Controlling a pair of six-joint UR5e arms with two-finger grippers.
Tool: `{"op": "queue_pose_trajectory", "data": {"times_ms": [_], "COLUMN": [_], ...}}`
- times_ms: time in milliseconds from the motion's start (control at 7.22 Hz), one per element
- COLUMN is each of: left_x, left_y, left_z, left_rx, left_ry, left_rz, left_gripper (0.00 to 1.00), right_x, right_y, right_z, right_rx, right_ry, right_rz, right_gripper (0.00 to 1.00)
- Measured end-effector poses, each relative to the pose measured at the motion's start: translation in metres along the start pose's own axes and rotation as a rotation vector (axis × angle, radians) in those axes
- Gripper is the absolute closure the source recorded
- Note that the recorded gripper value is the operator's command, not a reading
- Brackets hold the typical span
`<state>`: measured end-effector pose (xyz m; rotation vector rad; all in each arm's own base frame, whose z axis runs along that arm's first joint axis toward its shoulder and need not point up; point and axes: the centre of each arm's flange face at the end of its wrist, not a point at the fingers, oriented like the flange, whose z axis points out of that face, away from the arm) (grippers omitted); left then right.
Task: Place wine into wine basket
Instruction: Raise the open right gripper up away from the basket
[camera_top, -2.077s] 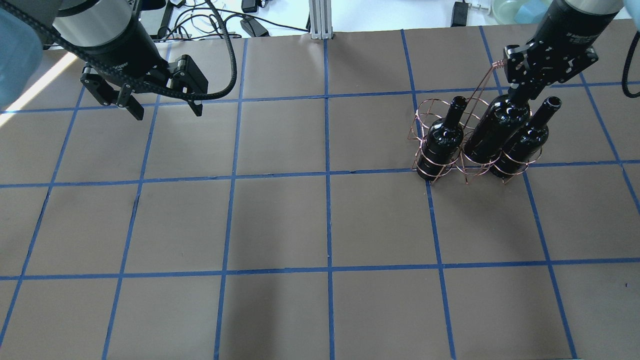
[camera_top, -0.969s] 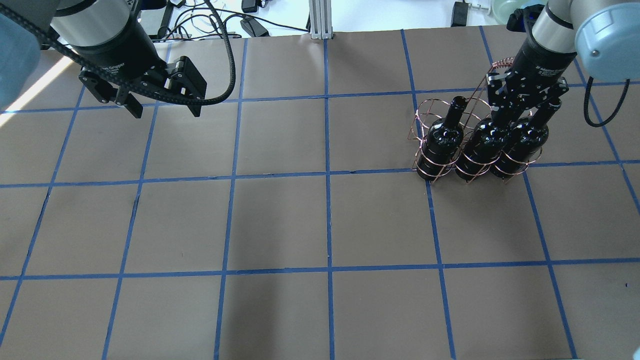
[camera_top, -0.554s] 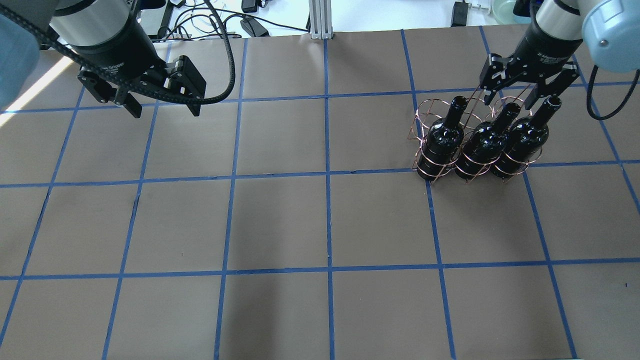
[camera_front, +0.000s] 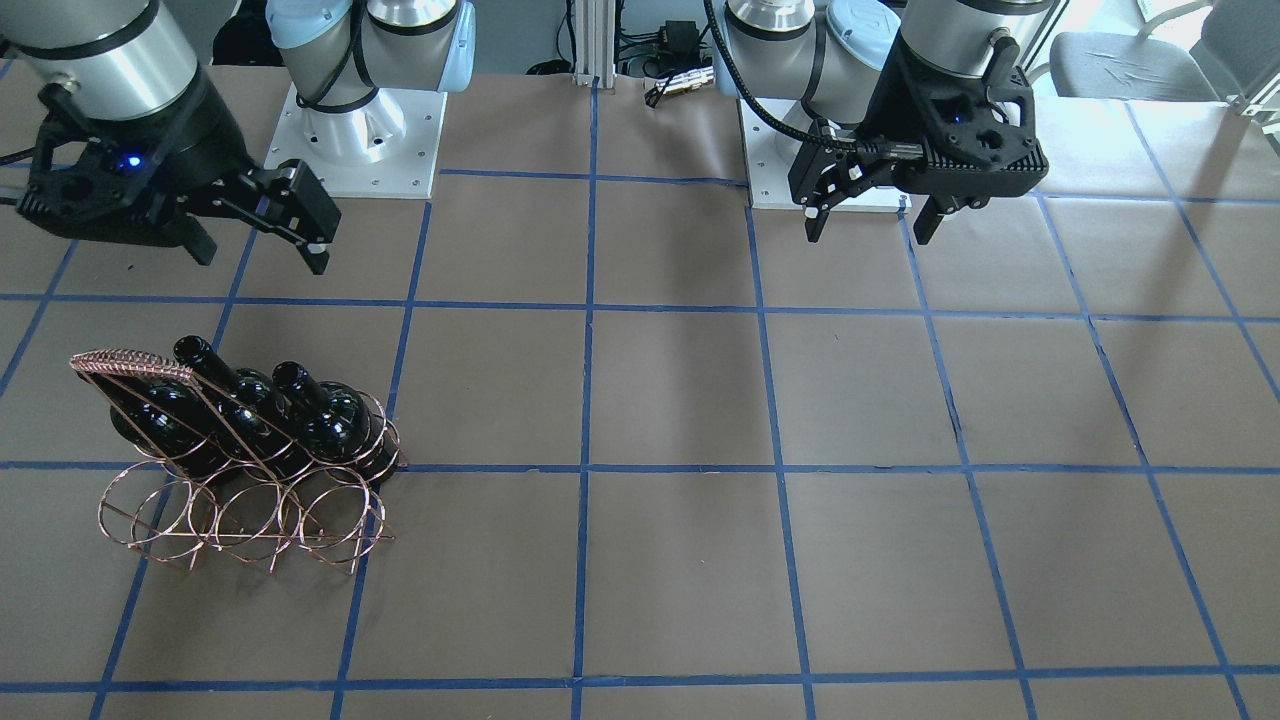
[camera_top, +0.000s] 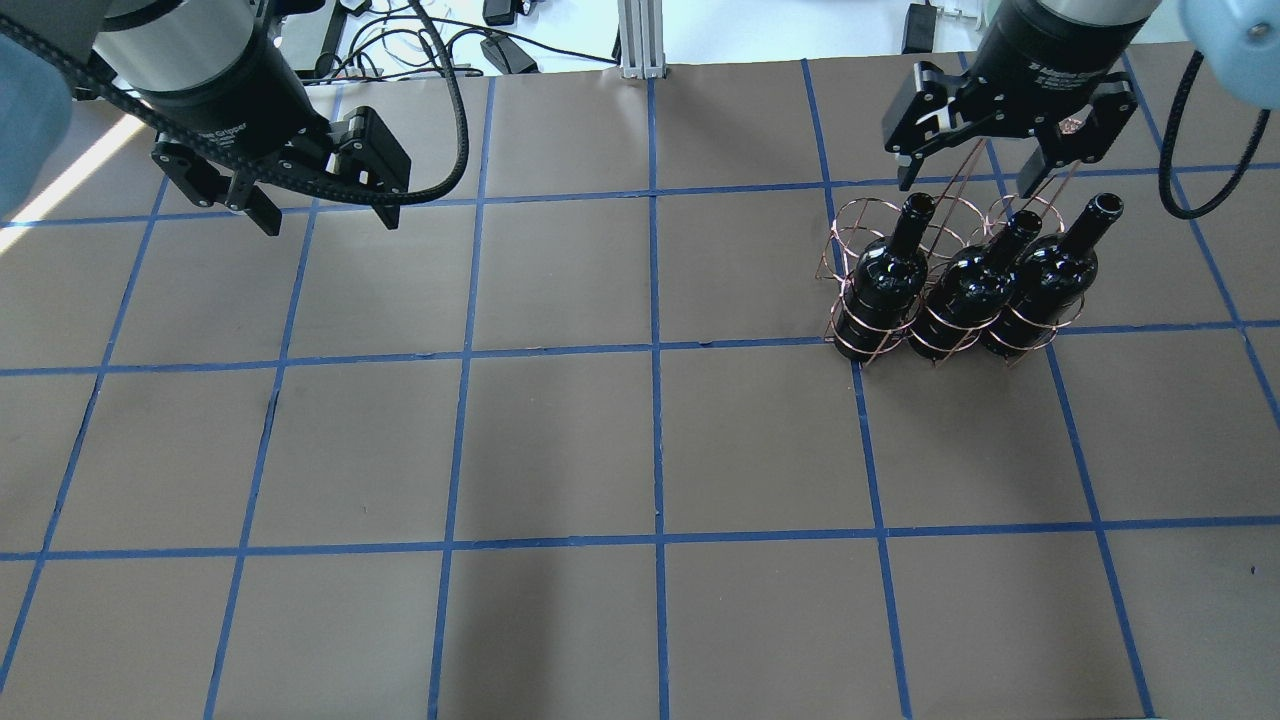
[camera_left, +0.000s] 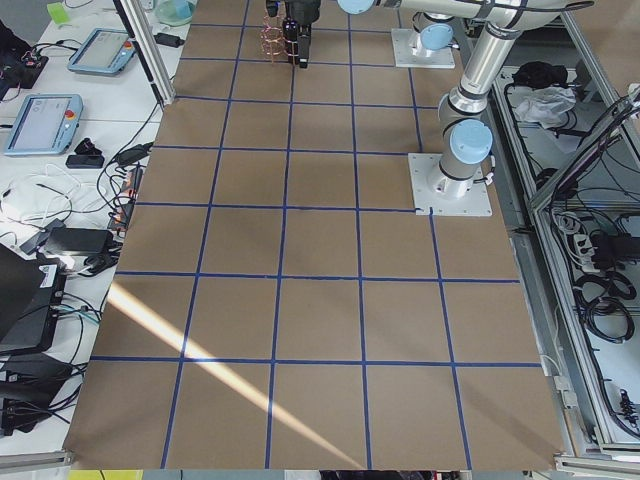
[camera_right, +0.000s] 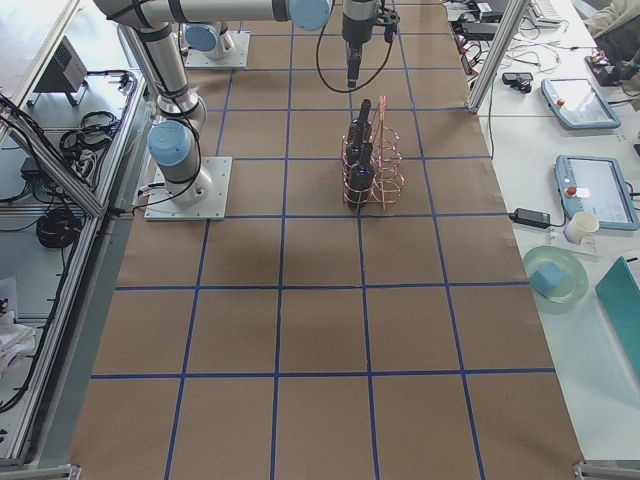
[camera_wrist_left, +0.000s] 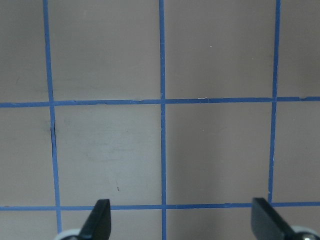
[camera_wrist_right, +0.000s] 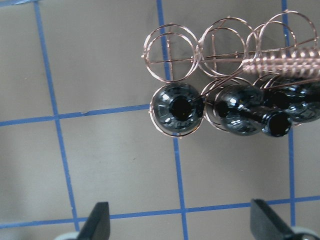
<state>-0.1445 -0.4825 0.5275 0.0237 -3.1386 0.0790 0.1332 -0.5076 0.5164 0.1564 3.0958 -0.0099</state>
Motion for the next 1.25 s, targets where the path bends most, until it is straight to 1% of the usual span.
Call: {"op": "queue_pose_trajectory", "data": {"times_ms": [277,554,831,1246], "left_x": [-0.0001,-0.0001,-0.0002,-0.0003], "left_y": [0.0005,0.0007,0.0009,0.0010], "left_z": [0.0005,0.0011,0.0015,0.0020], "left_rx": [0.000,-0.001,-0.002,-0.004], "left_ry": [-0.001,-0.001,-0.002,-0.002], "left_rz": [-0.004,-0.004,-0.004,-0.004], "left_gripper": [0.00,0.00,0.00,0.00], "right_x": [-0.0226,-0.0241,-0.0217,-0.0177], "right_y": [0.0076,0.0092,0.0121,0.0131], "right_z": [-0.0114,-0.0153,-0.0127,-0.0097], "right_rx": [0.016,0.022,0.005,-0.006], "right_ry": [-0.007,-0.005,0.007,0.039], "right_rz": [-0.038,-0.088,-0.107,-0.122], "right_gripper": [0.00,0.00,0.00,0.00]}}
